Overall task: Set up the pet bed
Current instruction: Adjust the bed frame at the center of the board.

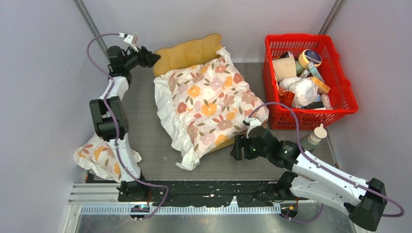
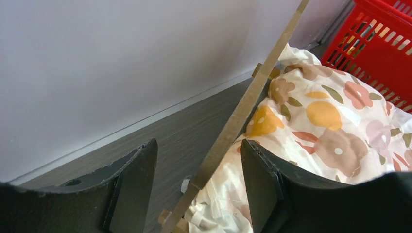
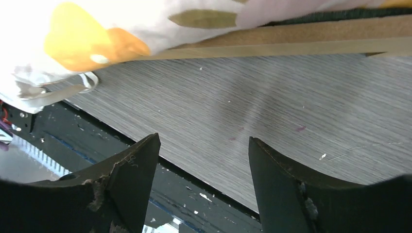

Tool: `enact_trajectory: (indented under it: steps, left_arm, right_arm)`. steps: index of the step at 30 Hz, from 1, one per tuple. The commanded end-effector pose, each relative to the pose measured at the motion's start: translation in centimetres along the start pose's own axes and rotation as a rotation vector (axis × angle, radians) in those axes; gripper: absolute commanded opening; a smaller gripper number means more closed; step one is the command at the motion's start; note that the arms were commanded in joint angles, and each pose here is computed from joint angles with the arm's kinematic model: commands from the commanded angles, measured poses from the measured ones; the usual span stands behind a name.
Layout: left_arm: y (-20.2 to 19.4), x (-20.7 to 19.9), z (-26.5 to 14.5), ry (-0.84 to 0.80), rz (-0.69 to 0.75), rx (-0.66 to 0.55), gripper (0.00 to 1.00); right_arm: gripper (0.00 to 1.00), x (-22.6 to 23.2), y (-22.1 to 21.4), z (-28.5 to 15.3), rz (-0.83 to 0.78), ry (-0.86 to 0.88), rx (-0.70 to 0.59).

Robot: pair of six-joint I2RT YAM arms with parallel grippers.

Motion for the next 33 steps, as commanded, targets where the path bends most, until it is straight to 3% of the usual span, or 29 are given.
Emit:
enact_trajectory:
  steps: [1, 4, 6, 11, 17, 25, 33]
  left_arm:
    - [2.4, -1.0, 1.7, -0.134, 0.1, -0.129, 0.66]
    - [2.1, -1.9, 2.2, -0.187, 0.084, -0.154, 0.54]
    - [1.9, -2.1, 2.0, -0.177, 0.054, -0.18, 0.33]
    - [3.0, -3.4, -0.2, -0.109, 0.058, -0.221, 0.0]
    - [3.8, -4.2, -4.1, 0.061, 0.093, -0.152, 0.0]
    - [4.8, -3.8, -10.7, 0.306, 0.249, -0.045, 0.0]
    - [1.5, -4.8, -13.8, 0.396, 0.173, 0.081, 0.04]
  right_arm:
    - [0.73, 0.0, -0.3, 0.9, 0.036, -0.007, -0.001]
    - [0.73, -0.1, -0.1, 1.9, 0.046, -0.021, -0.013]
    - [0.73, -0.3, 0.4, 2.7, 0.041, -0.05, -0.034]
    - [0.72, -1.7, 2.9, 4.6, -0.045, -0.188, -0.151]
    - [0.72, -4.8, 6.4, 6.9, -0.028, -0.248, -0.197]
    - [0.72, -2.3, 10.8, 8.5, -0.108, -0.206, -0.198]
    - [0.73, -1.3, 13.3, 12.3, -0.119, -0.226, -0.149]
Point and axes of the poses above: each gripper's point midway between its finger pads, its own z axis out along the fingers, its own x axis along the line the jaws close on, y = z × x, the point moved 3 cm from there along -z, back along the fingers, and after that the axes turned 15 degrees about z, right-handed, at the moved point
